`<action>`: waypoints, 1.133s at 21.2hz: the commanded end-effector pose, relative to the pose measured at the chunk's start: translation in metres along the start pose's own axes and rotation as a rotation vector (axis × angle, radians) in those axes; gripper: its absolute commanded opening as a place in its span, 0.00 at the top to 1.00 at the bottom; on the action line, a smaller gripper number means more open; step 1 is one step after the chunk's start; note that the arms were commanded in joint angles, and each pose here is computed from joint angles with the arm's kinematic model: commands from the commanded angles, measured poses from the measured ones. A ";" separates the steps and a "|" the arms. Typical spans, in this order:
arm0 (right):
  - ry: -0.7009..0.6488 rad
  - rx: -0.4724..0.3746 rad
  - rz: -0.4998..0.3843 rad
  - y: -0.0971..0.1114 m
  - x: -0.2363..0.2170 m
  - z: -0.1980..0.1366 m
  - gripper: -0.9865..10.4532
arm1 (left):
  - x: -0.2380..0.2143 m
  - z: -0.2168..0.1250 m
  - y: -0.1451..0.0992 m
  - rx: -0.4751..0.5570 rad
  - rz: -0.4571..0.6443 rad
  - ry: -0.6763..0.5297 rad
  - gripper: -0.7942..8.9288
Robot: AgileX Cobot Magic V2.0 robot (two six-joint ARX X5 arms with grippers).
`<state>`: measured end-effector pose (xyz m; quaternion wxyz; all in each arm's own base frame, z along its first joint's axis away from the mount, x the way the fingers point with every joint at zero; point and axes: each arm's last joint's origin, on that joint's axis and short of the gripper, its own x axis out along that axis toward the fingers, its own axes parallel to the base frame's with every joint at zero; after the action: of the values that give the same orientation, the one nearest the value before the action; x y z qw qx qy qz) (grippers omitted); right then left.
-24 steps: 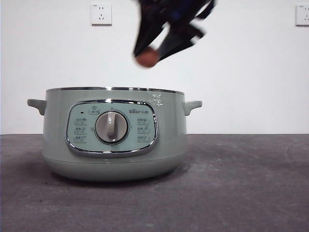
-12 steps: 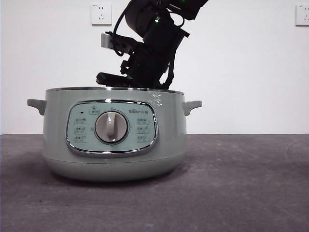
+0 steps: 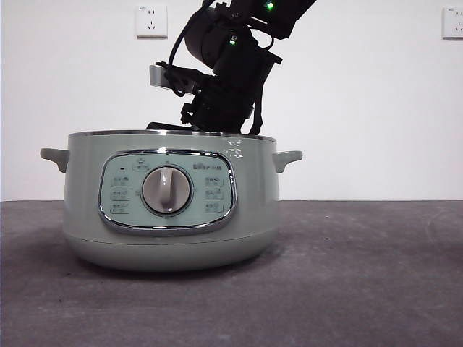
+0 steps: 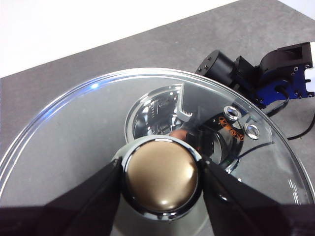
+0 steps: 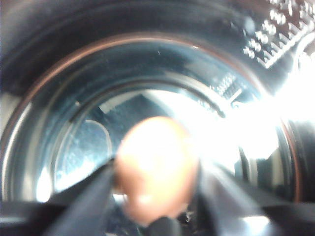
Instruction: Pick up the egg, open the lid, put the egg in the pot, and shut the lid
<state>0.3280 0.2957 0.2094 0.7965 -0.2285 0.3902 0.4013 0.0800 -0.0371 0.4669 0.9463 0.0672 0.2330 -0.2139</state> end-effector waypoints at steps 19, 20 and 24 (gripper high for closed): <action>-0.748 0.231 -0.613 0.033 -0.415 -0.068 0.50 | 0.193 0.041 -0.016 0.040 -0.162 0.189 0.93; -0.763 0.231 -0.614 0.035 -0.420 -0.072 0.50 | 0.202 0.040 -0.018 0.043 -0.168 0.199 0.93; -0.775 0.232 -0.615 0.040 -0.432 -0.086 0.50 | 0.229 0.037 -0.024 0.052 -0.181 0.221 0.93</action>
<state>0.0957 0.0610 0.5059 0.9842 -0.0803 0.0187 0.1569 0.2676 -0.1504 0.3815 0.8801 0.0941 0.3672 -0.2857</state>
